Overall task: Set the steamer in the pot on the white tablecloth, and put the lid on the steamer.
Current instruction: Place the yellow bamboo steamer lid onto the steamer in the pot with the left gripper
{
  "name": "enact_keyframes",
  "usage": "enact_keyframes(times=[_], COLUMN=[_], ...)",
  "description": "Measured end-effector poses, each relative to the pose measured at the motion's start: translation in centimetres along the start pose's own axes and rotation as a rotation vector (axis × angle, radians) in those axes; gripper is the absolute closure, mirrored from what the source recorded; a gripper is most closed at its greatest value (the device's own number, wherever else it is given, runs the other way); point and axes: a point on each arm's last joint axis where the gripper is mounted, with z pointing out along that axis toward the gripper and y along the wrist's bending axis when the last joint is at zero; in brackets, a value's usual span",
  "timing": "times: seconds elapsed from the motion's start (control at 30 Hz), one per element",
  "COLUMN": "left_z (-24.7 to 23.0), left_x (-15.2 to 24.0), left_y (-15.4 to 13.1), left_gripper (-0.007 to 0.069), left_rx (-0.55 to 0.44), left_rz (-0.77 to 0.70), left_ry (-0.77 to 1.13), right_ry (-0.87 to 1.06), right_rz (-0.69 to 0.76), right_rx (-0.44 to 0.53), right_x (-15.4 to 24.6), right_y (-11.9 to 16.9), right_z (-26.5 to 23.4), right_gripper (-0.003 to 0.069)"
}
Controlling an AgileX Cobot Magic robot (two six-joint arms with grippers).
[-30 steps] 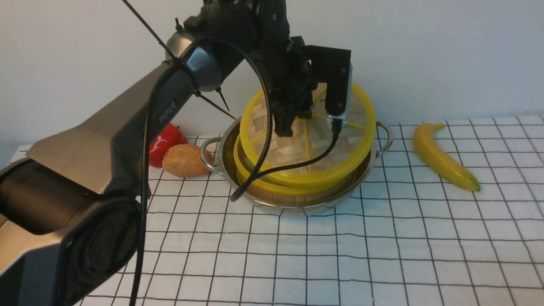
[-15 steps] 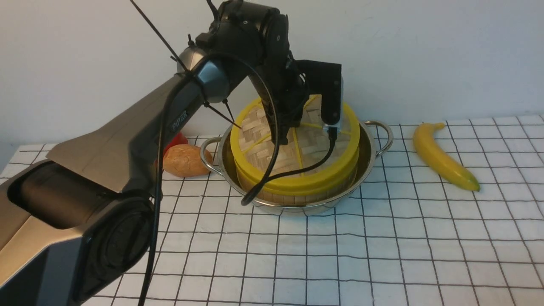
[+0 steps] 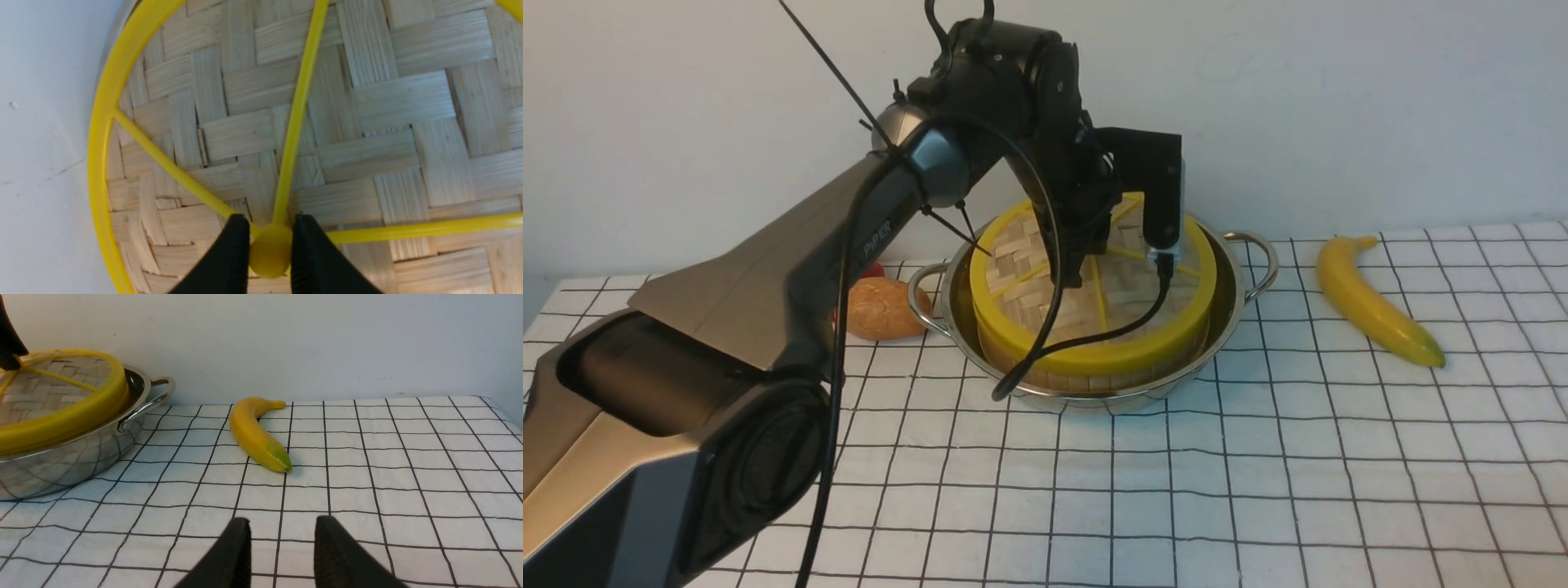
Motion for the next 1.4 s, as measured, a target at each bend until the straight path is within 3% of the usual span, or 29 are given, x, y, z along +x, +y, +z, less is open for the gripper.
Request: enact_keyframes(times=[0.37, 0.8, 1.4], left_z=[0.4, 0.7, 0.6], left_x=[-0.1, 0.7, 1.1], left_y=[0.1, 0.4, 0.3], left_gripper=[0.0502, 0.0502, 0.0502], left_rx=[-0.018, -0.017, 0.015], left_rz=[0.026, -0.126, -0.161], left_ry=[-0.013, -0.013, -0.004], right_ry=[0.0, 0.0, 0.0], right_rz=[0.0, 0.0, 0.0], right_rx=[0.0, 0.0, 0.0], right_x=[0.0, 0.0, 0.0], right_y=[0.0, 0.0, 0.0], right_z=[0.0, 0.0, 0.0], right_gripper=[0.0417, 0.0417, 0.0417])
